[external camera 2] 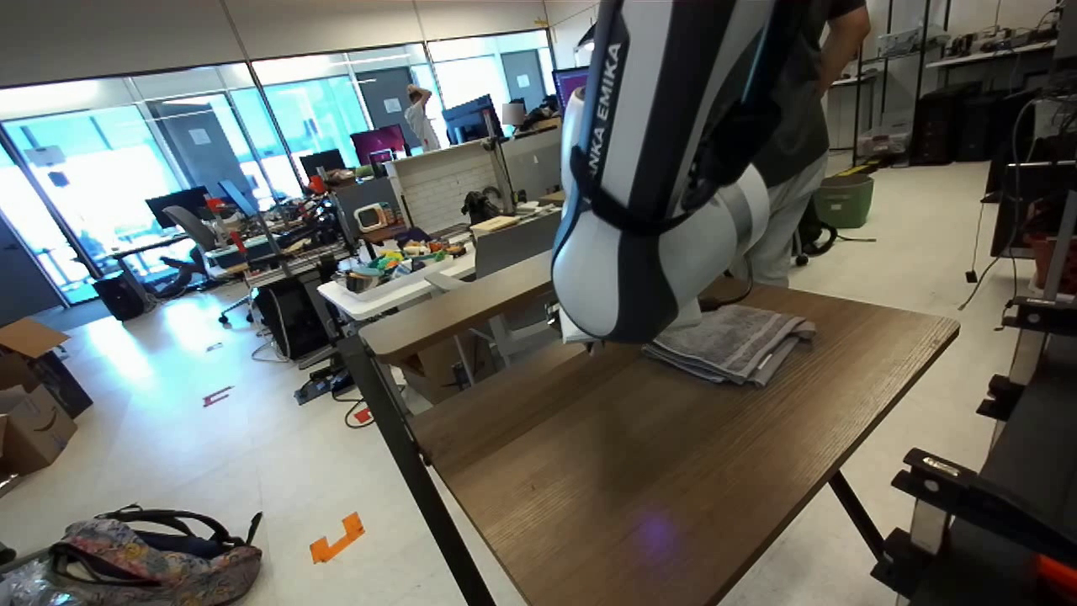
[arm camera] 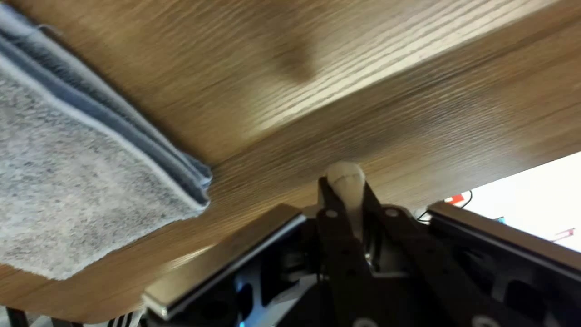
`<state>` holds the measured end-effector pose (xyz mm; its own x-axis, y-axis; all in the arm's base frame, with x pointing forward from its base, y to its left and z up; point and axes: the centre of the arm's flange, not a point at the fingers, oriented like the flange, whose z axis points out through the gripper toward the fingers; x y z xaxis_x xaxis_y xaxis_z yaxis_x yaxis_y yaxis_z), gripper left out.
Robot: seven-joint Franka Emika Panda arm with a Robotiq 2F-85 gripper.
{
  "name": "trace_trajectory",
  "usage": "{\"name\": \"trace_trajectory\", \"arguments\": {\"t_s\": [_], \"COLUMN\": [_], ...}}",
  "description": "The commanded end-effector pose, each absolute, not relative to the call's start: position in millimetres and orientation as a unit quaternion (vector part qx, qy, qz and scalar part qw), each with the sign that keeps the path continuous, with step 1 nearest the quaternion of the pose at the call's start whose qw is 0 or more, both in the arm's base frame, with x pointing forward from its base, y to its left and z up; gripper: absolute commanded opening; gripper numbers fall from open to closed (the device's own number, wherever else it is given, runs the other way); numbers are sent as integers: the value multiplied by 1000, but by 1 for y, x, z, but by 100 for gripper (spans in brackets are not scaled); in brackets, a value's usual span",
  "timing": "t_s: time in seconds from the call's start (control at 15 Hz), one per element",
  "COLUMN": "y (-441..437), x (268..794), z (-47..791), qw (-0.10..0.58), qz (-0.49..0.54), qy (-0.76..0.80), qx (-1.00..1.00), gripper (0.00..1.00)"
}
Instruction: Move the cookie backwards, wipe the tabletop with the grey towel
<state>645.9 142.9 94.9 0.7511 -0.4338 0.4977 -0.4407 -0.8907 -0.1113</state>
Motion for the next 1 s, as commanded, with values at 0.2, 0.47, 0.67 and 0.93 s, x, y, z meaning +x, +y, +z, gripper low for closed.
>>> {"name": "trace_trajectory", "arguments": {"t_s": [0.2, 0.47, 0.67, 0.93], "y": [192, 184, 175, 156], "x": [673, 662, 644, 627], "z": [69, 68, 89, 133], "qw": [-1, -1, -3, -12], "qz": [257, 238, 204, 187], "qy": [-262, -257, -213, -174], "qx": [930, 937, 955, 967], "gripper": [3, 51, 72, 99]}}
